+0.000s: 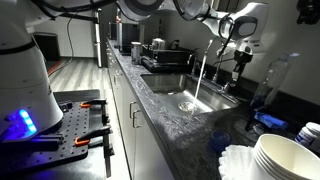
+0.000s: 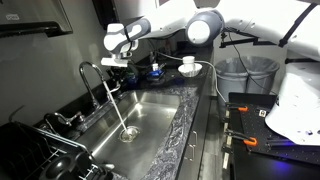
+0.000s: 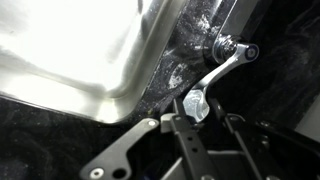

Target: Open the faucet using the faucet handle on the right then close the faucet

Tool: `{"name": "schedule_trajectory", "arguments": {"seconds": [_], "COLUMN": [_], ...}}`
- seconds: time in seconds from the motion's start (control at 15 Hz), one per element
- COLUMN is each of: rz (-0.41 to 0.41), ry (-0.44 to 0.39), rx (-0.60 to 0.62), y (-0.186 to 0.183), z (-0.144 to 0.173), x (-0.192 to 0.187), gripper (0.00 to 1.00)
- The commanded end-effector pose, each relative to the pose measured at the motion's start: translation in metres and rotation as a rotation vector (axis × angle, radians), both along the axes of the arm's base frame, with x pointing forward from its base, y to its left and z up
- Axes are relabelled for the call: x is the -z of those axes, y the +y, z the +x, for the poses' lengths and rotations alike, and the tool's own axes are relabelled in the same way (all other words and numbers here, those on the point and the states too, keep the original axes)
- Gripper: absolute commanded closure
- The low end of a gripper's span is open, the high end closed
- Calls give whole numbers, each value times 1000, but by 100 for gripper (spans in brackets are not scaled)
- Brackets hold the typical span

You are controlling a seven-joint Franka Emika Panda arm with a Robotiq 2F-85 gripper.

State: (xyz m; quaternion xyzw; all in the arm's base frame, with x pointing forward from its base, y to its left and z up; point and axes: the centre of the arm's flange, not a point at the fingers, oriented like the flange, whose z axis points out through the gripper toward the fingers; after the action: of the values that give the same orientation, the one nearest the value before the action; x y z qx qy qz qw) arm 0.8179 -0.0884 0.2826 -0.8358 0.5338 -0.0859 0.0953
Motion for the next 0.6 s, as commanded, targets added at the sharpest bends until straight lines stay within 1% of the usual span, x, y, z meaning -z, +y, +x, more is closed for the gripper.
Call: {"name": "schedule_trajectory", "arguments": {"seconds": [0.0,0.53], "rz": [24,16], "ry": [83,84], "rx": [-26,-70], "y": [18,30], "z": [-23,-33], "x": [-22,-27], "gripper": [93,93]}}
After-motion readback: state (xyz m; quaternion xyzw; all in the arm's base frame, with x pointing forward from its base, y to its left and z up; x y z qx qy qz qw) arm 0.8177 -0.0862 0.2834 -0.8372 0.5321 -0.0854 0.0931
